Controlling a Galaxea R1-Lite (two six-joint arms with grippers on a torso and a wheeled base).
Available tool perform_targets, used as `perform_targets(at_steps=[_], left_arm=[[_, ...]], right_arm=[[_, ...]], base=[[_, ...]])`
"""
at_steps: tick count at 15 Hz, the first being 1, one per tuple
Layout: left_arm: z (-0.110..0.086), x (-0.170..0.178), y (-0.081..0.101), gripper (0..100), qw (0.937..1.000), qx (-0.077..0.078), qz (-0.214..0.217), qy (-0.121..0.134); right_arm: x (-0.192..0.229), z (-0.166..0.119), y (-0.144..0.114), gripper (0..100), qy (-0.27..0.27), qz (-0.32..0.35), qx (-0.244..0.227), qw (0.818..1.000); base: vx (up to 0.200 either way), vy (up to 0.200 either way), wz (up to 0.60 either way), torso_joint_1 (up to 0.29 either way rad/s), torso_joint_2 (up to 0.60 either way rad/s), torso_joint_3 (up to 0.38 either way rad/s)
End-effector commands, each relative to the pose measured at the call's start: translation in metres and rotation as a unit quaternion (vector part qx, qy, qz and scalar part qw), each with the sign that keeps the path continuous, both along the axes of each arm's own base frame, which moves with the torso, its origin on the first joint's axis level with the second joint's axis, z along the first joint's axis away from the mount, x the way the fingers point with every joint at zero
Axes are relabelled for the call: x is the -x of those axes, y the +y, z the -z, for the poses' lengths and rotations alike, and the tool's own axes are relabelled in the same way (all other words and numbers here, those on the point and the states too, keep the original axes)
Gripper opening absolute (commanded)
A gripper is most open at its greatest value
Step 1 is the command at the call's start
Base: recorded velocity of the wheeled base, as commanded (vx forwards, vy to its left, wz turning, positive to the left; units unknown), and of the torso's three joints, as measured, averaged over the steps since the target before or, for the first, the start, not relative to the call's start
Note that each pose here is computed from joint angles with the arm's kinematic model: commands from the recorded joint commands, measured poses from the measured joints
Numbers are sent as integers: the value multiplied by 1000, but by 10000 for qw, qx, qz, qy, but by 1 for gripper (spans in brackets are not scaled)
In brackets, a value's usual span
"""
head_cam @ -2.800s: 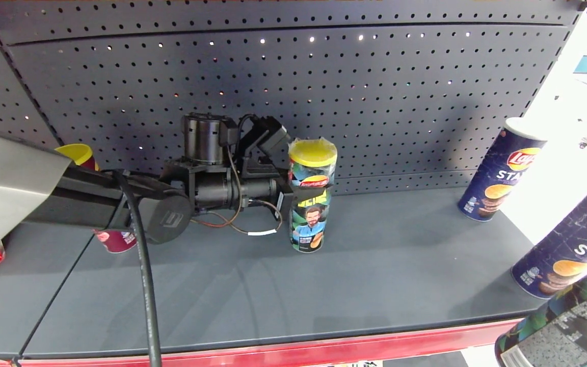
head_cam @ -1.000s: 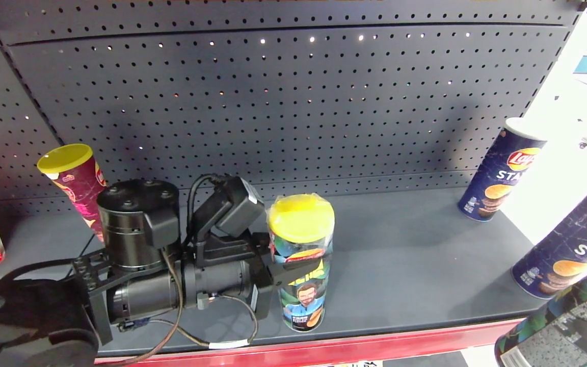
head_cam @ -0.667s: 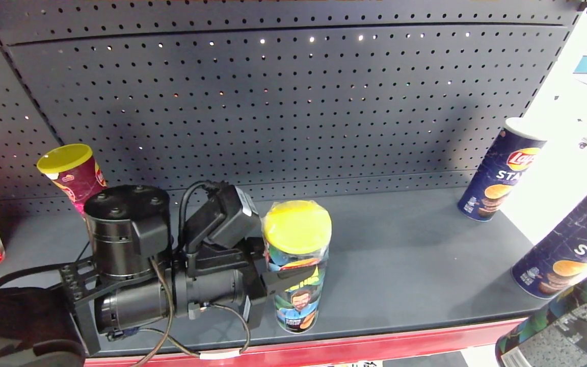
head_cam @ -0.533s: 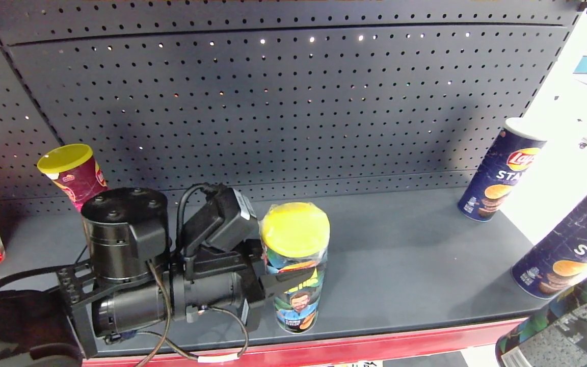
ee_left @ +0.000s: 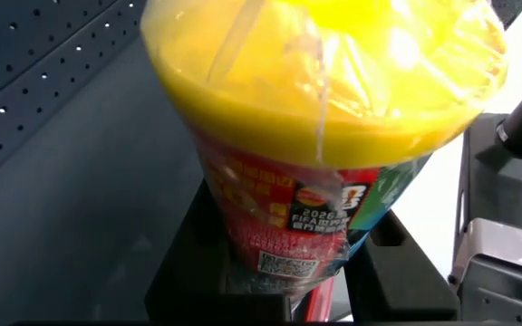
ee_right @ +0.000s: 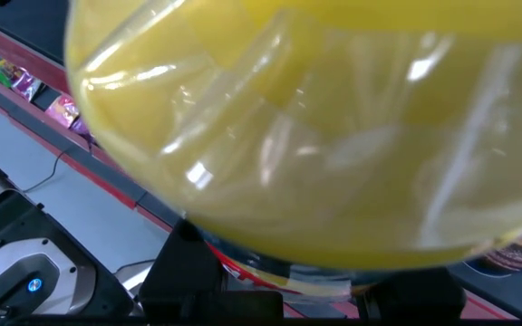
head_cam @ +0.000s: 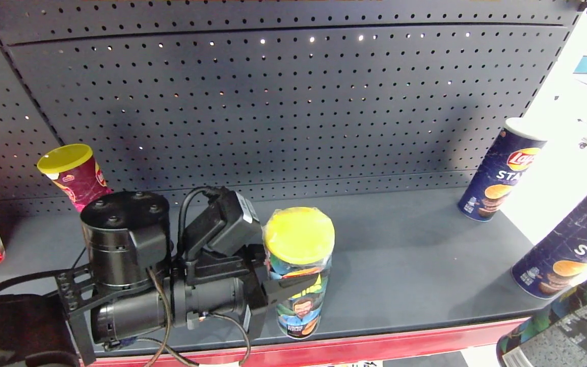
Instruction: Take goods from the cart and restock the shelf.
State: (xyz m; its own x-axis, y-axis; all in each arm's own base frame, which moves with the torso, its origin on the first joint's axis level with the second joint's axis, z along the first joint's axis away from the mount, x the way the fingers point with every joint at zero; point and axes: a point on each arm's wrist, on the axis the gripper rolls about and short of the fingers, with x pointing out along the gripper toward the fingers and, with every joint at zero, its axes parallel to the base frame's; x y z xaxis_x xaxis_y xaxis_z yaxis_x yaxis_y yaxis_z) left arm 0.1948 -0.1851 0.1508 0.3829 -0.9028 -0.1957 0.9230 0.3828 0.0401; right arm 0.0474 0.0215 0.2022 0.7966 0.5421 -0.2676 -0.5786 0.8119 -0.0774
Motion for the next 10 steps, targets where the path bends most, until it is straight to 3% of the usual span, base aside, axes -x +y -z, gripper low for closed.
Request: perform_targets(at_steps=[1,6,10], left_arm=[[0,2,-2,0,10000,12,46,12],[9,7,2,0,9998,-120,54,161],[11,7,2,0,9997,-137,46,177]], right_arm=[[1,0,0,0,-23,-5,-7,10000],[1,1,0,0,-8,-5,-2,10000],[1,1,0,0,-8,-5,-2,10000]], base=[[0,0,0,0,0,0],[0,0,0,0,0,0],[0,0,0,0,0,0]])
